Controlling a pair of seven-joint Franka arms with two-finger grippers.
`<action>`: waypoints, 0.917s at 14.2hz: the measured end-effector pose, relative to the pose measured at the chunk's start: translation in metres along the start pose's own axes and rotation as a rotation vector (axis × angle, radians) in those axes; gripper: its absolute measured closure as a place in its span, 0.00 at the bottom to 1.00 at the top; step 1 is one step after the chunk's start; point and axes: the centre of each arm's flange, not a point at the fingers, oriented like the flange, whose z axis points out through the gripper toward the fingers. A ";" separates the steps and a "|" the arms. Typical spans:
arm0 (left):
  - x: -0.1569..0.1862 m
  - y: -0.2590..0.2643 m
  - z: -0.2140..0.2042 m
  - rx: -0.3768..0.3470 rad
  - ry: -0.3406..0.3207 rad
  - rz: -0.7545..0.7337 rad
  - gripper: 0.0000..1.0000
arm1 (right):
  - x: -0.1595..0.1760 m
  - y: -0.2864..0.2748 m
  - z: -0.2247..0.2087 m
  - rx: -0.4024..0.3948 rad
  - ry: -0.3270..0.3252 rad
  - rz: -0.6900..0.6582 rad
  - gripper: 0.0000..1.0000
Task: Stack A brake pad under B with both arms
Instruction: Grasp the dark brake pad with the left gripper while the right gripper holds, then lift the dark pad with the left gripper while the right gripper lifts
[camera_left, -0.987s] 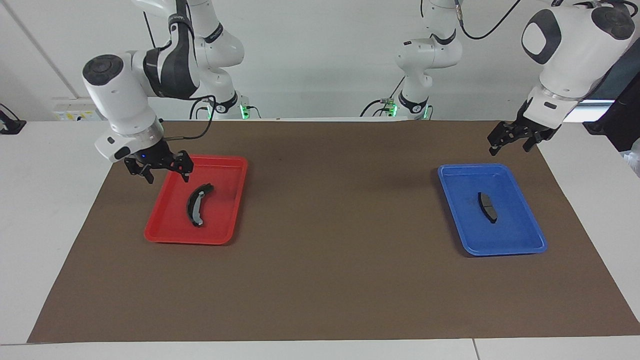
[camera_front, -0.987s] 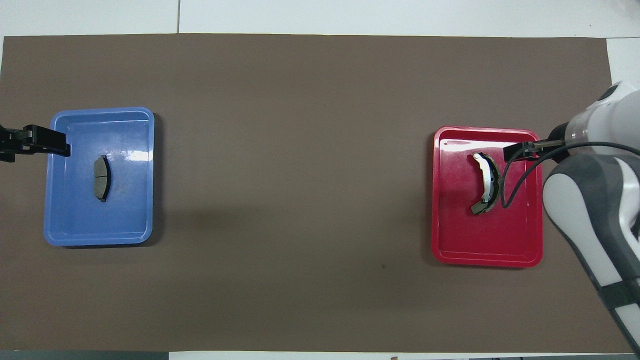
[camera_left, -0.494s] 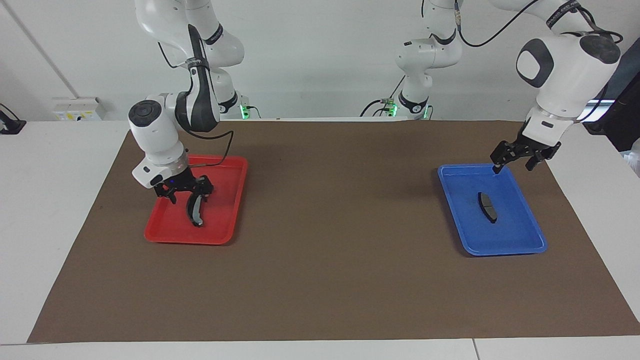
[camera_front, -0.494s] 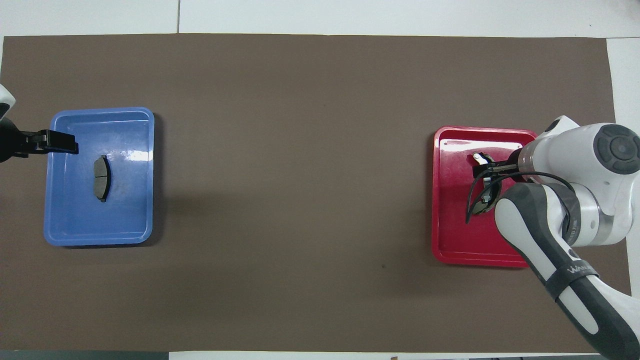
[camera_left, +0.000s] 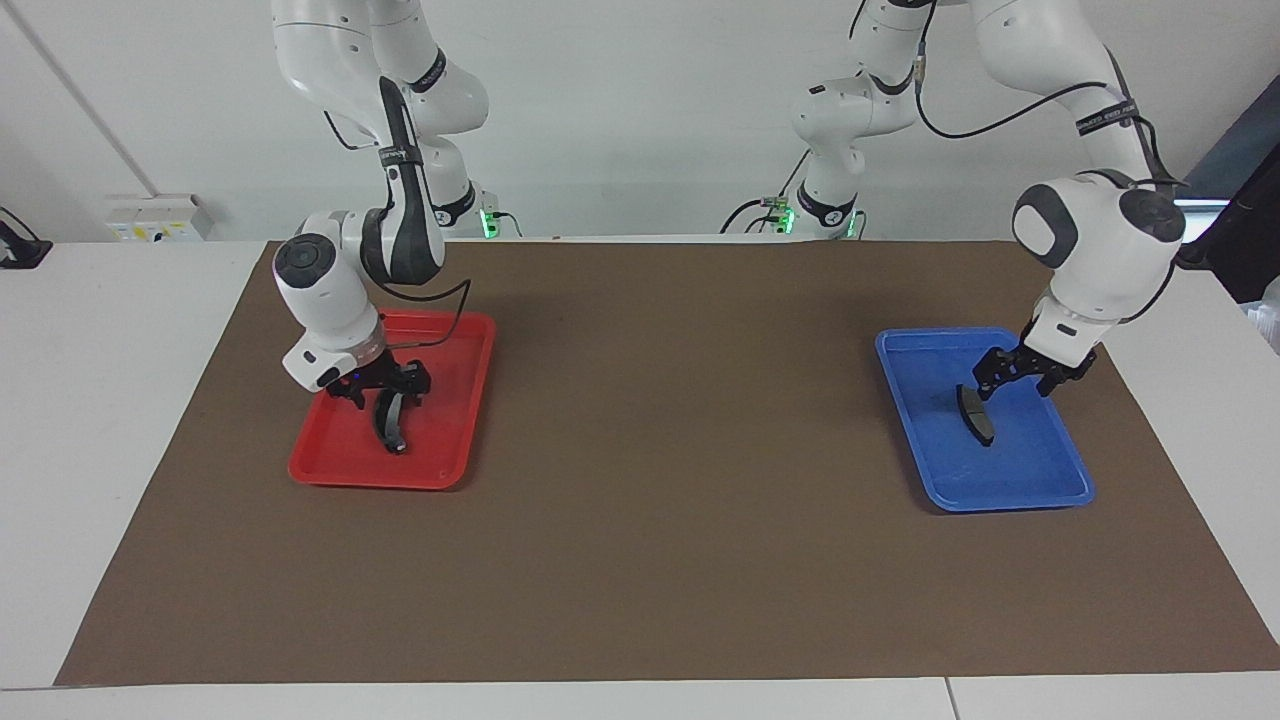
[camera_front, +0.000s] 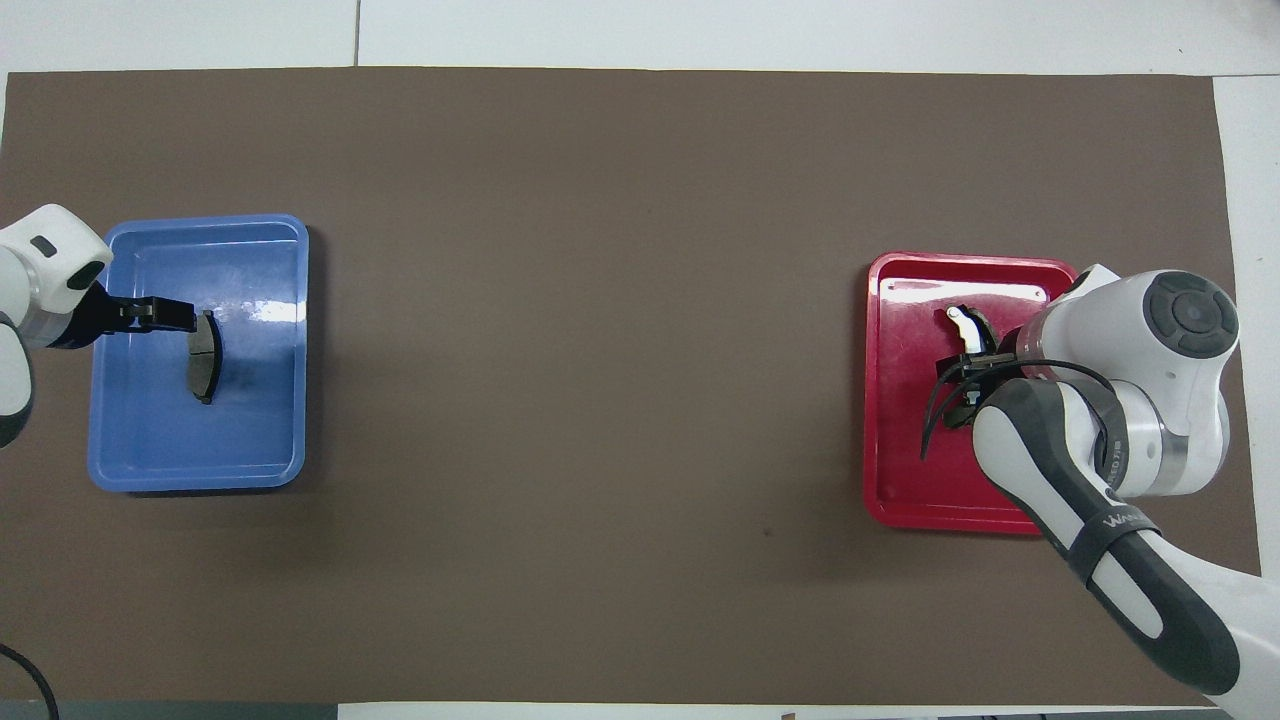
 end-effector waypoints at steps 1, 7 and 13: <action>-0.002 0.001 0.018 -0.002 -0.005 0.002 0.03 | 0.000 0.002 0.001 0.000 0.000 -0.009 0.20; -0.010 0.003 0.059 -0.007 -0.033 0.001 0.16 | 0.001 0.006 0.000 0.000 0.004 -0.017 0.58; -0.021 -0.007 0.064 -0.014 -0.048 -0.025 0.50 | 0.032 -0.015 -0.054 0.046 -0.004 -0.018 0.58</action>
